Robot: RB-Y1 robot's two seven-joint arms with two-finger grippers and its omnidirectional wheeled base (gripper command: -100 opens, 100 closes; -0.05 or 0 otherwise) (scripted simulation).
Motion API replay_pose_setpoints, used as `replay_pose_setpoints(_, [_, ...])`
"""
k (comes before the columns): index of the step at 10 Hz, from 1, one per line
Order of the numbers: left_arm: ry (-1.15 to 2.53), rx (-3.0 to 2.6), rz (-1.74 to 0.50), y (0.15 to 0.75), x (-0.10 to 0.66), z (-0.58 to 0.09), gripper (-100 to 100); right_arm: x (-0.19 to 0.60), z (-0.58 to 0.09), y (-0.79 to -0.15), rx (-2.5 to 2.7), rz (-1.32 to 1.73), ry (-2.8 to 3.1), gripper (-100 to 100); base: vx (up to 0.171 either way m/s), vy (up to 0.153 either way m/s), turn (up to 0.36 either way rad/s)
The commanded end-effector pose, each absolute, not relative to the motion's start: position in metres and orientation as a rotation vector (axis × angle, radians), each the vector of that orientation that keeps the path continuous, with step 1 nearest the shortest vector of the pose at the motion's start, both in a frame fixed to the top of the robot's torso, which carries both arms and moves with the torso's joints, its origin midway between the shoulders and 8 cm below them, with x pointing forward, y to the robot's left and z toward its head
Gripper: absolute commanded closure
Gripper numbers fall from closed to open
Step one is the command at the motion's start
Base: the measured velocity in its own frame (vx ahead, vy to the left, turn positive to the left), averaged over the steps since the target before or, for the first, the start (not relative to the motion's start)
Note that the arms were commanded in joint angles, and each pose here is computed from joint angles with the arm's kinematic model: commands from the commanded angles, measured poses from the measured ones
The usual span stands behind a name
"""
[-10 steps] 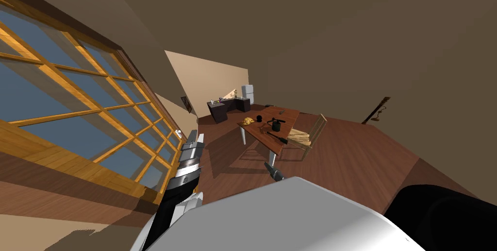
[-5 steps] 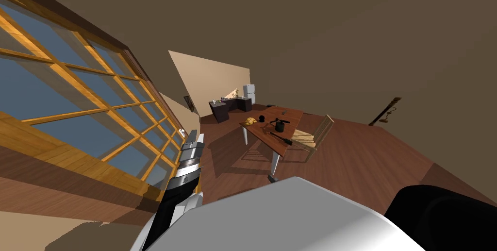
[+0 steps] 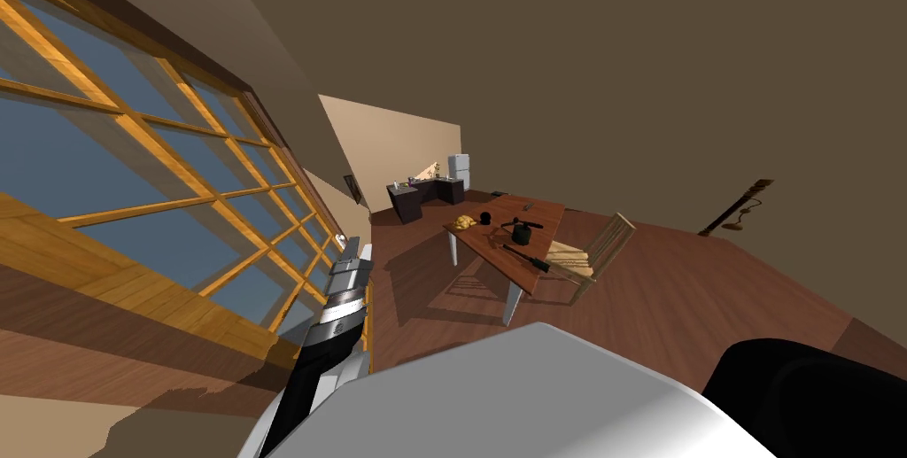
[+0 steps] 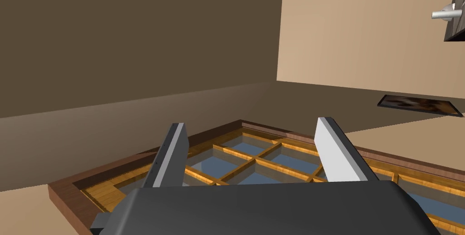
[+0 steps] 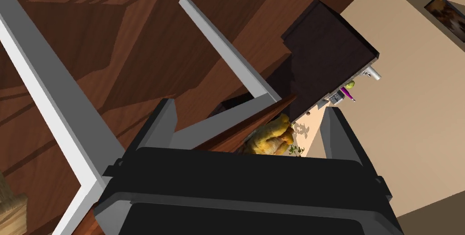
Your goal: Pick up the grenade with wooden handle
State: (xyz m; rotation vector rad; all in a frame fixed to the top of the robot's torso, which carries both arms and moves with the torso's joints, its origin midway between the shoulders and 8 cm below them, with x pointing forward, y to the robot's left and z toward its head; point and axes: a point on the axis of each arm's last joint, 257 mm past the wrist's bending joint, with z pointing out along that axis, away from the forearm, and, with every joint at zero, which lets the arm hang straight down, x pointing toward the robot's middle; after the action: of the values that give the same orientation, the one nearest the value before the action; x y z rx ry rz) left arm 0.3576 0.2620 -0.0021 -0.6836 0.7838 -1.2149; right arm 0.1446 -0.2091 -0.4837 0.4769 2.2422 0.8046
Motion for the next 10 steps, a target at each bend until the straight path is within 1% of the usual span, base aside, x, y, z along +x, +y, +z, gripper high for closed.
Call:
replay_pose_setpoints(1, [0.784,-0.684,-1.215,0.262,0.358,-0.002,0,0.135,-0.493,-0.217,0.477,0.784,2.272,-100,0.028,0.030,-0.007])
replay_pose_setpoints(2, [0.784,-0.683,-1.215,0.262,0.358,-0.002,0,0.108,-0.505,-0.228,0.433,0.753,2.346,-100,0.073,0.072,0.120])
replay_pose_setpoints(4, [0.784,-0.684,-1.215,0.262,0.358,-0.002,0,0.096,-0.515,-0.237,0.445,0.726,2.377,-100,0.060,0.051,0.018])
replay_pose_setpoints(5, [0.784,-0.683,-1.215,0.262,0.358,-0.002,0,0.063,-0.529,-0.253,0.409,0.681,2.461,-100,0.069,0.050,0.121])
replay_pose_setpoints(6, [0.784,-0.684,-1.215,0.262,0.358,-0.002,0,0.057,-0.533,-0.260,0.409,0.664,2.479,-100,0.091,0.043,0.062])
replay_pose_setpoints(7, [0.784,-0.684,-1.215,0.262,0.358,-0.002,0,0.022,-0.544,-0.279,0.379,0.613,2.563,-100,0.132,0.068,0.141])
replay_pose_setpoints(8, [0.784,-0.684,-1.215,0.262,0.358,-0.002,0,0.017,-0.546,-0.287,0.370,0.596,2.579,-100,0.109,0.064,0.043])
replay_pose_setpoints(9, [0.784,-0.684,-1.215,0.262,0.358,-0.002,0,-0.015,-0.552,-0.306,0.334,0.546,2.655,-100,0.138,0.076,0.111])
replay_pose_setpoints(10, [0.784,-0.684,-1.215,0.262,0.358,-0.002,0,-0.022,-0.554,-0.316,0.329,0.524,2.674,-100,0.129,0.053,0.052])
